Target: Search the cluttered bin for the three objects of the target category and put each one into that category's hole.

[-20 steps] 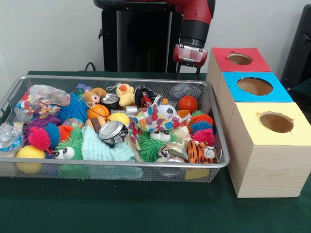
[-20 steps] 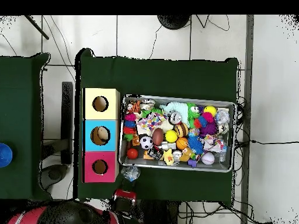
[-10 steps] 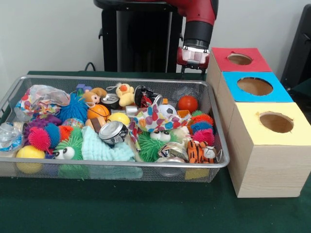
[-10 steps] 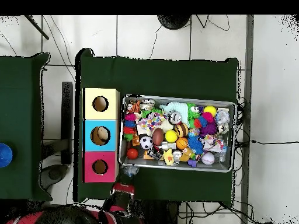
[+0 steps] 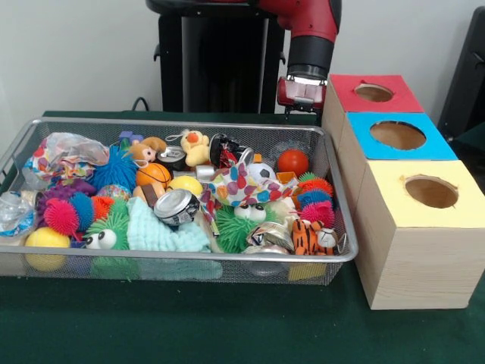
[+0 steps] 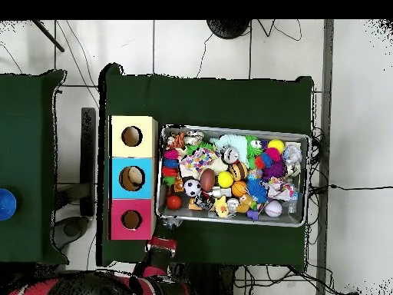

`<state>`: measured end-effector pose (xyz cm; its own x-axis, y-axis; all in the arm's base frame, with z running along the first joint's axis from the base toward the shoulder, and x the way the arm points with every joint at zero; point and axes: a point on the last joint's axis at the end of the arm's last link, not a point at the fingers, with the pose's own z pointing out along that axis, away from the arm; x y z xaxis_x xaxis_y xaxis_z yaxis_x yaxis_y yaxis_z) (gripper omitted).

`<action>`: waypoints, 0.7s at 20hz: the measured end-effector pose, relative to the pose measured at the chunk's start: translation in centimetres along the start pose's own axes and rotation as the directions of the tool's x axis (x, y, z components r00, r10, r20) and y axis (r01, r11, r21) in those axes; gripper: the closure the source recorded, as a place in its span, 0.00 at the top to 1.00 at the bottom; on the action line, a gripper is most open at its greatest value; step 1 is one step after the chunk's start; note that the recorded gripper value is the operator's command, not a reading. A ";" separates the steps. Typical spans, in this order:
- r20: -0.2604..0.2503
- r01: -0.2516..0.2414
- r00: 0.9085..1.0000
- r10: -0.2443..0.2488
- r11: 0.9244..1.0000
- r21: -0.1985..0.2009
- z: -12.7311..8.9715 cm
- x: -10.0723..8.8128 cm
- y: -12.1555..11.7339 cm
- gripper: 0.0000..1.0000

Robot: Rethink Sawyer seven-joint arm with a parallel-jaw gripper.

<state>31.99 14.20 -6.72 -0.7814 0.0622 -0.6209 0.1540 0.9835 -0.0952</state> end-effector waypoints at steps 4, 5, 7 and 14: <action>0.000 -0.002 1.000 0.002 1.000 -0.001 0.2 0.0 -0.1 1.00; 0.000 -0.002 1.000 0.002 1.000 -0.001 0.2 0.0 -0.1 1.00; 0.000 -0.002 1.000 0.002 1.000 -0.001 0.2 0.0 -0.1 1.00; 0.001 -0.002 1.000 0.002 1.000 -0.001 0.2 0.0 -0.1 1.00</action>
<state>32.13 14.05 -6.84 -0.7805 0.0637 -0.6220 0.1547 0.9835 -0.0934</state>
